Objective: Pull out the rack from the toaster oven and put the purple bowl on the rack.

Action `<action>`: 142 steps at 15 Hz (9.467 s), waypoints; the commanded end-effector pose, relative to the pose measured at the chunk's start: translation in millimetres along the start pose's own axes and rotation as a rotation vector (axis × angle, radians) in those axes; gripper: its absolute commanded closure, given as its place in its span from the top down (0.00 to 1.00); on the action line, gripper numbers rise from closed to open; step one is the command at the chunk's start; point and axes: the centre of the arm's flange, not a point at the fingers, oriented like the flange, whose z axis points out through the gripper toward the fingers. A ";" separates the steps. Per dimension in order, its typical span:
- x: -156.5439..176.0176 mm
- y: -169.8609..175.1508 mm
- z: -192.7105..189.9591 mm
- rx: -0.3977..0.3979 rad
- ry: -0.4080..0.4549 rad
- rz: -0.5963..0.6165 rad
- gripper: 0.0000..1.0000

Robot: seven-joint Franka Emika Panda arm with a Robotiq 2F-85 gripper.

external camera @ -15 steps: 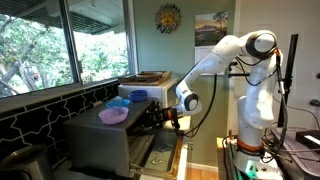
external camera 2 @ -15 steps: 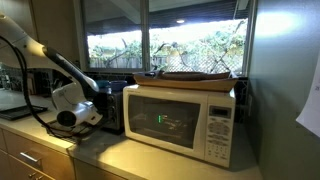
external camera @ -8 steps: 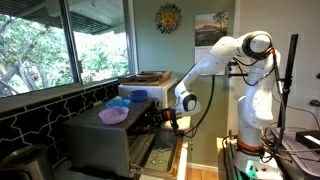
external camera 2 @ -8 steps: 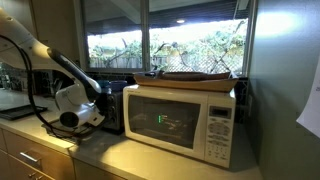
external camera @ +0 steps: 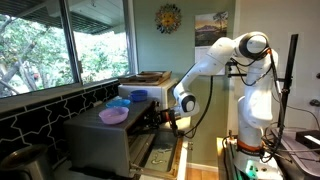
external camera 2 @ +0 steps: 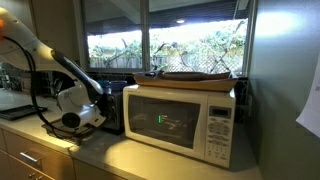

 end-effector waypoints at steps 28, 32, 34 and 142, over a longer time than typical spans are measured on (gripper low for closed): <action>-23.7 -17.4 -27.0 -0.187 0.042 -0.011 0.01; -25.5 -25.5 -36.2 -0.206 0.050 -0.018 0.01; -27.1 -26.8 -41.6 -0.218 0.050 -0.016 0.01; -197.4 -319.1 57.2 -0.675 -0.015 -0.932 1.00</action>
